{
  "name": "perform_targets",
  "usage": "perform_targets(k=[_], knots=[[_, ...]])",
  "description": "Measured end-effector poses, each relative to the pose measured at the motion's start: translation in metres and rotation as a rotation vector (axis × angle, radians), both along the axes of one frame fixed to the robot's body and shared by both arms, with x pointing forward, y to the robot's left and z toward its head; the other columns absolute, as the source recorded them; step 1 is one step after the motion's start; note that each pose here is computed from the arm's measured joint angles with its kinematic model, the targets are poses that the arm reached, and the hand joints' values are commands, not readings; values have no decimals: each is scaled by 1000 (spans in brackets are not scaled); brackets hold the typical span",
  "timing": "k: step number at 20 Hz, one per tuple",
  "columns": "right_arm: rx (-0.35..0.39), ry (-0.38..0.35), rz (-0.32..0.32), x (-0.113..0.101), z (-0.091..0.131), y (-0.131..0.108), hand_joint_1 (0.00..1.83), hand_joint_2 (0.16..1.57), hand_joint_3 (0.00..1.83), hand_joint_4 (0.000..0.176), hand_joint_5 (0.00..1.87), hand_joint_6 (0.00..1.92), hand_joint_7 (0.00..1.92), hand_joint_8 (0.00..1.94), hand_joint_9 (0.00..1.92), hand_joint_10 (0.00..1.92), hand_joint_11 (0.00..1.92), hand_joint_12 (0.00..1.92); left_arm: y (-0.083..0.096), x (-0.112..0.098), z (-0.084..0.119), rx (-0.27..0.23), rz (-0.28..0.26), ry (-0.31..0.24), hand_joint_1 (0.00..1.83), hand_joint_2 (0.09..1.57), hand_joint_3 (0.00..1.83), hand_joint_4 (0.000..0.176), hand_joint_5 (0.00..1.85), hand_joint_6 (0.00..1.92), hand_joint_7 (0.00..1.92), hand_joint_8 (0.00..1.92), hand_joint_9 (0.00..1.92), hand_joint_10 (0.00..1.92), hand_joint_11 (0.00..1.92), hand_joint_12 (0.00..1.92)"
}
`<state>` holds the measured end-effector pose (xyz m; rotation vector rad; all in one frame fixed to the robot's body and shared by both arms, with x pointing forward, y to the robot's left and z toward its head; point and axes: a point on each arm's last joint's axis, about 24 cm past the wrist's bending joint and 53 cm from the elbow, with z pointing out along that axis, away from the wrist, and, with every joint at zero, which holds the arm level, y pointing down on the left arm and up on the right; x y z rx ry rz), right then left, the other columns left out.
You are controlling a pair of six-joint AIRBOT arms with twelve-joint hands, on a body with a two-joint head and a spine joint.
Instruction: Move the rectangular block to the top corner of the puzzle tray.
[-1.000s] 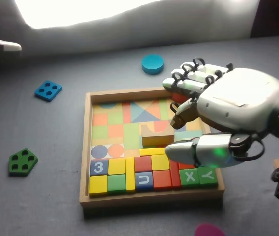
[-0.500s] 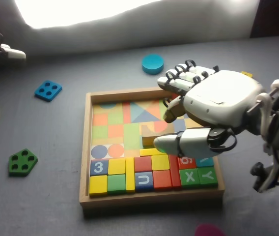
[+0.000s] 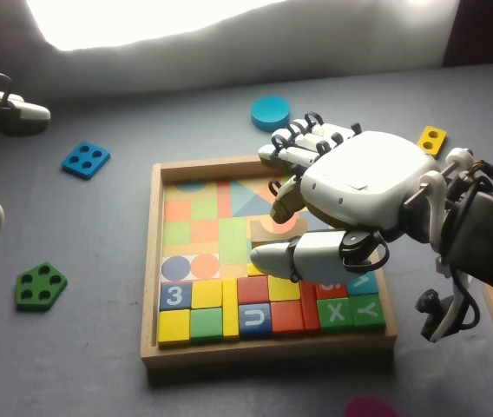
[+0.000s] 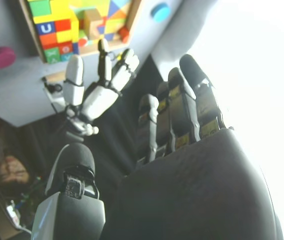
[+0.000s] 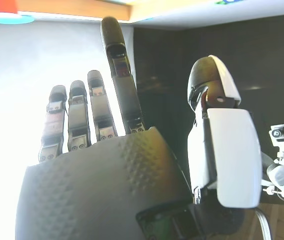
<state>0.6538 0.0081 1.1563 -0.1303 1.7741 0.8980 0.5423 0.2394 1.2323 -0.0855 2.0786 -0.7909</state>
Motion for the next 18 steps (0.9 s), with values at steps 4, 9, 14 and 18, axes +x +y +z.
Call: perform_targets(k=[4,9,14,18], knots=[[-23,18,7,-2,-8,0,0,1174,3,0,721,152,116,19,0,0,0,0,4,-4,-14,40,0,43,51,1306,0,18,227,11,195,4,170,0,0,680],[-32,32,12,-4,-13,0,0,1177,4,0,702,147,99,9,0,0,0,0,7,-4,-20,57,4,58,23,1310,1,16,200,1,180,1,165,1,0,632],[-33,32,13,-4,-13,0,0,1175,2,0,732,163,115,13,0,0,0,0,7,-5,-21,61,2,63,27,1307,0,18,200,5,173,1,168,0,0,646],[-32,33,13,-4,-13,1,0,1173,1,0,722,163,112,8,0,0,0,0,6,-5,-19,54,1,57,16,1307,0,30,184,8,167,3,159,2,0,602]])
